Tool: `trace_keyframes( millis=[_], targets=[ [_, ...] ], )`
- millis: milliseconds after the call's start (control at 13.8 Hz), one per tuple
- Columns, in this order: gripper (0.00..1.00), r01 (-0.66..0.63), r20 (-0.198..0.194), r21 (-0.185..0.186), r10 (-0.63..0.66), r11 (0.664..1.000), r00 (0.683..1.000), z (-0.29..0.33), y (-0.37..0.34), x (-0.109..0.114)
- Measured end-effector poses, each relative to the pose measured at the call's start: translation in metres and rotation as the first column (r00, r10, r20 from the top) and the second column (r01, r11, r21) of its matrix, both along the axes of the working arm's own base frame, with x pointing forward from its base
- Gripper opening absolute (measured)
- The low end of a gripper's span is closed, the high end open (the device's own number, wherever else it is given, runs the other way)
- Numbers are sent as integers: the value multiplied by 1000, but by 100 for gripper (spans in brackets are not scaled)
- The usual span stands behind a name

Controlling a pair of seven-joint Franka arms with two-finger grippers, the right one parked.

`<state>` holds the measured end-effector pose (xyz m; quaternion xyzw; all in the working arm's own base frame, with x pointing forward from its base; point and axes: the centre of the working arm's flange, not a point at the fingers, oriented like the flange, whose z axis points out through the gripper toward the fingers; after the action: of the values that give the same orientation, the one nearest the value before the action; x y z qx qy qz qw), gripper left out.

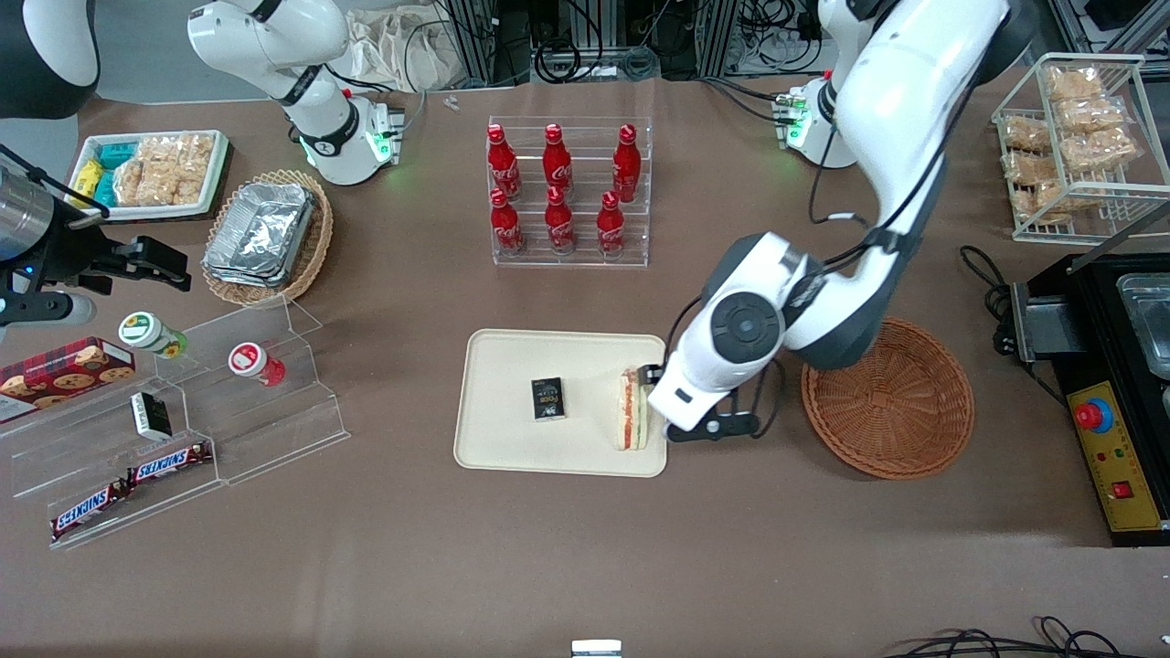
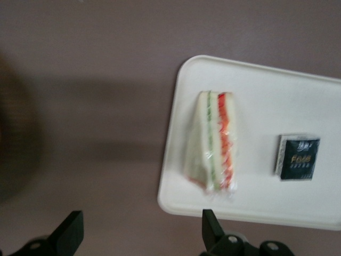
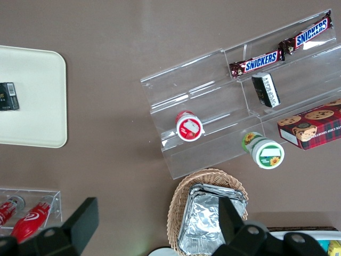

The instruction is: Place sandwich from basket to tray

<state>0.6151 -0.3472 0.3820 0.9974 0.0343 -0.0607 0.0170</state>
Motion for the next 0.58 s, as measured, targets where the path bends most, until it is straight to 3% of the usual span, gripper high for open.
trace_keyframes(
  millis=[218,581],
  targets=[
    [100,98,-29,44,-96,994,995,62,57,-2],
    [100,178,-36,61,-176,982,984,131,165,4]
  ],
)
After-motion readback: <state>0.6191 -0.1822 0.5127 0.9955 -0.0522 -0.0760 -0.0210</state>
